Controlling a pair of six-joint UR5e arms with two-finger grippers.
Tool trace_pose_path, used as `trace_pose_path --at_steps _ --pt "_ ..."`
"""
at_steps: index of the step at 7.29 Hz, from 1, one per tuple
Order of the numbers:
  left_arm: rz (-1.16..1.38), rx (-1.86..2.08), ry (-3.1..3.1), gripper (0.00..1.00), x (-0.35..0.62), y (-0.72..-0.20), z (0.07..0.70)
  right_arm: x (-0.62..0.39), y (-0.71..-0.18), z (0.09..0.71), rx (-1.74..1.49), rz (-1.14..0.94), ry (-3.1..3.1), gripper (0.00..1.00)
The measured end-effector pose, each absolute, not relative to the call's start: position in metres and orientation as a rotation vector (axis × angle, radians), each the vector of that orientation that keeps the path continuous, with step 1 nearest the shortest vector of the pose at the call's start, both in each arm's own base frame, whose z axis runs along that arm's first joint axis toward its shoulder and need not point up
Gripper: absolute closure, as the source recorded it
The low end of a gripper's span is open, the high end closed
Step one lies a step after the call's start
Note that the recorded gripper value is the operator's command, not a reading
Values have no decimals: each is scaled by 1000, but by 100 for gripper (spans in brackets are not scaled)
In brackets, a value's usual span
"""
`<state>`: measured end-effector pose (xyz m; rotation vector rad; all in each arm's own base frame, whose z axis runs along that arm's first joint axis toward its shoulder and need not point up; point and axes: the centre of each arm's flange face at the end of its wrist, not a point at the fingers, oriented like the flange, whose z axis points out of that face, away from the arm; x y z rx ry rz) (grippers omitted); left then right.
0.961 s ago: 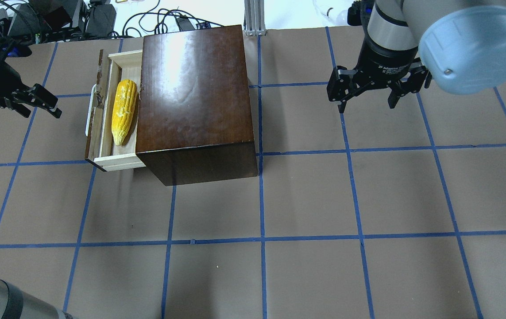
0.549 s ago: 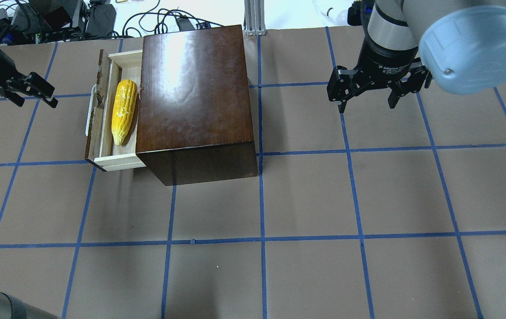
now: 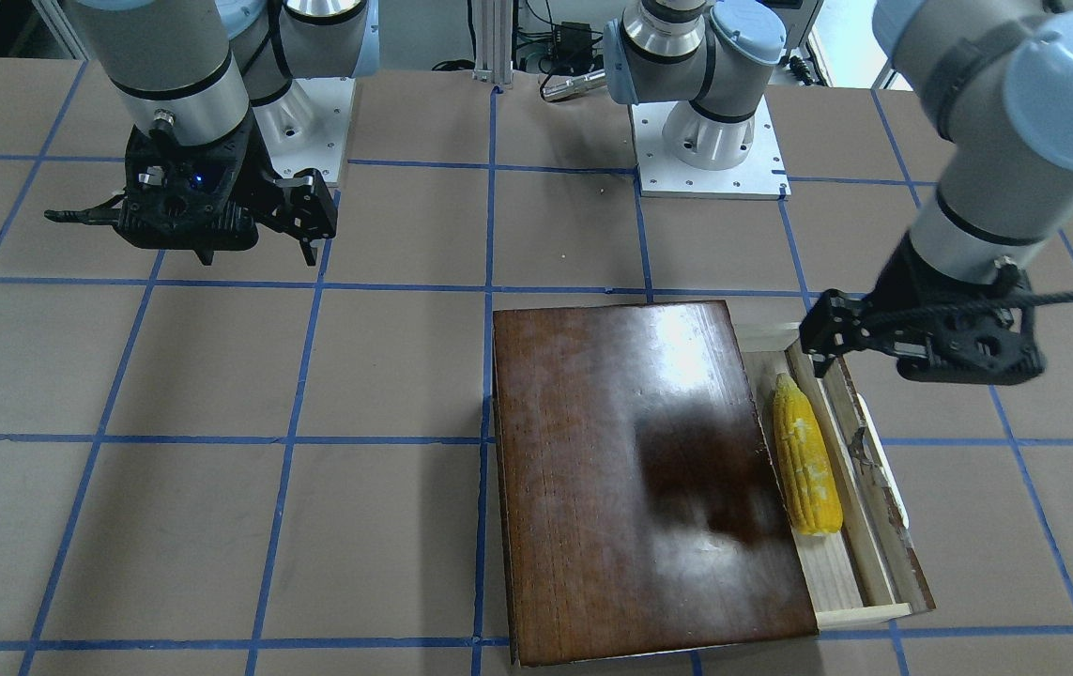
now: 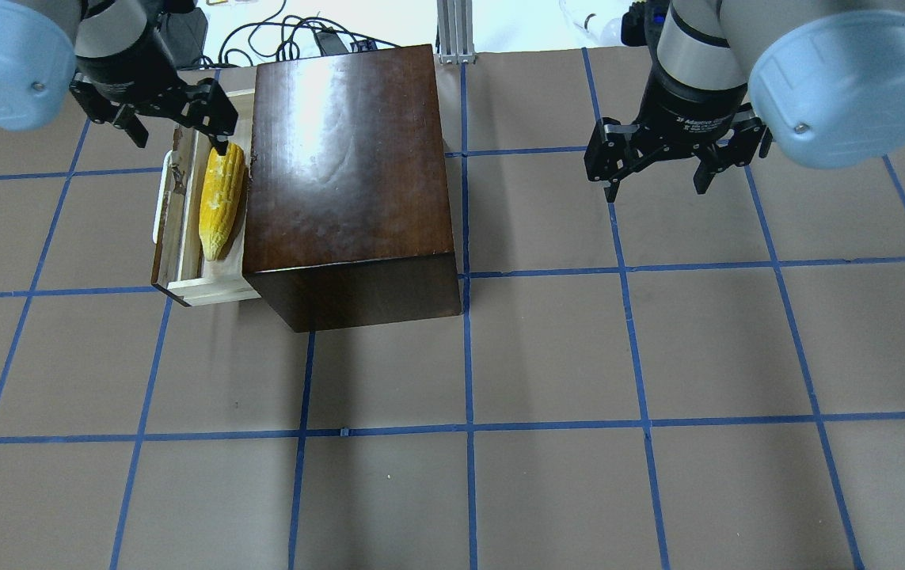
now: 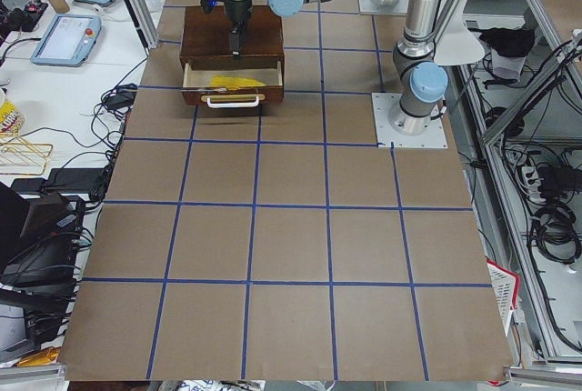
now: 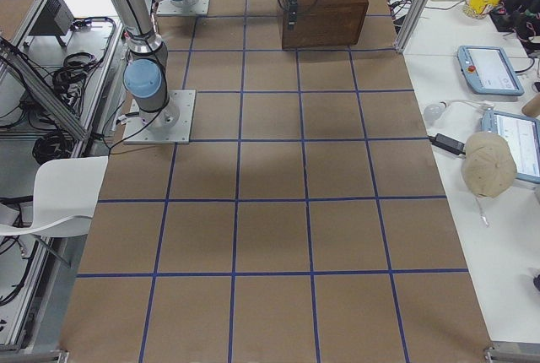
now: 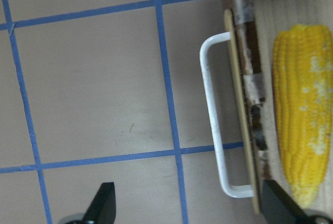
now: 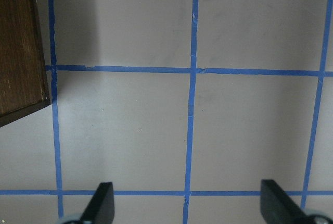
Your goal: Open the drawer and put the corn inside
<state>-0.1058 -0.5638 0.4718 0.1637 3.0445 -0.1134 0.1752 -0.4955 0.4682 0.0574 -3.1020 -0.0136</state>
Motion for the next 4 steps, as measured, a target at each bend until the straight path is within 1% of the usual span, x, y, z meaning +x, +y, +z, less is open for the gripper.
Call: trace_pose_path --at_steps 2,4 --pt "-104 179 3086 0 -127 -536 495 175 -496 468 57 -14 -3102 0" --pt "-62 158 3095 0 -123 -521 506 175 -496 468 57 -14 -3102 0"
